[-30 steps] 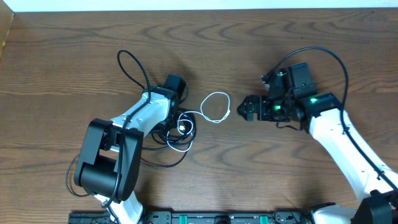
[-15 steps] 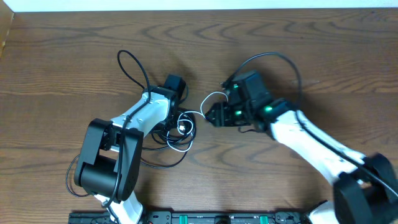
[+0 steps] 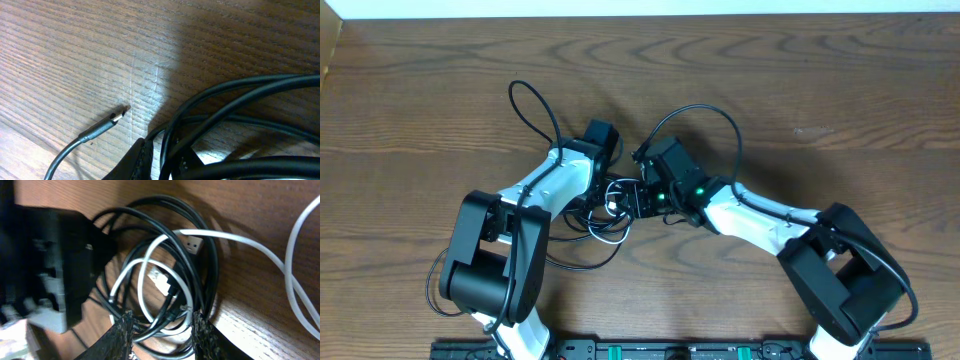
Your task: Untangle cables
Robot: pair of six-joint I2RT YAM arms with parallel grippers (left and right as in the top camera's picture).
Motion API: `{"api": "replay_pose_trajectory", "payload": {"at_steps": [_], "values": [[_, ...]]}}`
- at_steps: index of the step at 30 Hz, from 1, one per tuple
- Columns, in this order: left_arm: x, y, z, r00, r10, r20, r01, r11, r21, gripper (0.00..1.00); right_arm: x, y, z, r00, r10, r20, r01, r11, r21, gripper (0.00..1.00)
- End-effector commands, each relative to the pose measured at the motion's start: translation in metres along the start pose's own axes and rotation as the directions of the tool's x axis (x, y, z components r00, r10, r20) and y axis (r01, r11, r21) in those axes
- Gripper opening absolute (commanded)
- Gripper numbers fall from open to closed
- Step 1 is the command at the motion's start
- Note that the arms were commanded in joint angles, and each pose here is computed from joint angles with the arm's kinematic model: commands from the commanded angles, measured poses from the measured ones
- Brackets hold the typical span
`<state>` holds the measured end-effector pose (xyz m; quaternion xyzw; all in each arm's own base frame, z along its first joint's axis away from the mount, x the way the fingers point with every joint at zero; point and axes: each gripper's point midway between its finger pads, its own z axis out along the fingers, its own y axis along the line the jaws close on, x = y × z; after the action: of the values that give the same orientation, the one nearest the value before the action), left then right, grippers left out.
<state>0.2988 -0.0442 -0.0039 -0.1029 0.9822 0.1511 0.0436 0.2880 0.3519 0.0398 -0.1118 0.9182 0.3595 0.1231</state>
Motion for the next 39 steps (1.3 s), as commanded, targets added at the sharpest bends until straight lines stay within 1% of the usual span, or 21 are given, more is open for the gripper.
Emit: {"api": "replay_pose_trajectory", "payload": {"at_steps": [1,5,11,17,19,27,34,39], "values": [[0.028,0.000,0.023,0.994,0.018,-0.112,-0.020,1.000,-0.011,0.20,0.003,-0.015,0.009,1.000,-0.002,0.020,0.001,0.997,0.079,0.37],[0.028,0.000,0.023,0.994,0.018,-0.112,-0.019,1.000,-0.010,0.20,0.002,-0.016,0.010,1.000,-0.006,0.030,0.004,0.996,0.093,0.38],[0.028,0.000,0.023,0.994,0.018,-0.112,-0.019,1.000,-0.011,0.20,0.003,-0.015,0.011,0.999,-0.012,0.031,0.009,0.995,0.095,0.36],[0.028,0.000,0.023,0.994,0.018,-0.112,-0.019,1.000,-0.010,0.20,0.001,0.001,0.015,0.997,-0.052,0.056,0.048,0.997,0.061,0.36],[0.028,0.000,0.023,0.994,0.018,-0.112,-0.019,1.000,-0.011,0.20,0.000,0.000,0.016,0.996,-0.055,0.069,0.050,0.996,0.075,0.34],[0.028,0.000,0.023,0.994,0.018,-0.112,-0.019,1.000,-0.011,0.20,0.002,0.000,0.018,0.995,-0.064,0.074,0.057,0.994,0.095,0.34],[0.028,0.000,0.023,0.994,0.018,-0.112,-0.019,1.000,-0.011,0.20,0.005,-0.007,0.025,0.995,-0.066,0.074,0.056,0.990,0.128,0.33],[0.028,0.000,0.023,0.994,0.018,-0.112,-0.019,1.000,-0.011,0.20,0.012,-0.022,0.038,0.998,-0.012,0.063,0.002,0.988,0.153,0.32]]}}
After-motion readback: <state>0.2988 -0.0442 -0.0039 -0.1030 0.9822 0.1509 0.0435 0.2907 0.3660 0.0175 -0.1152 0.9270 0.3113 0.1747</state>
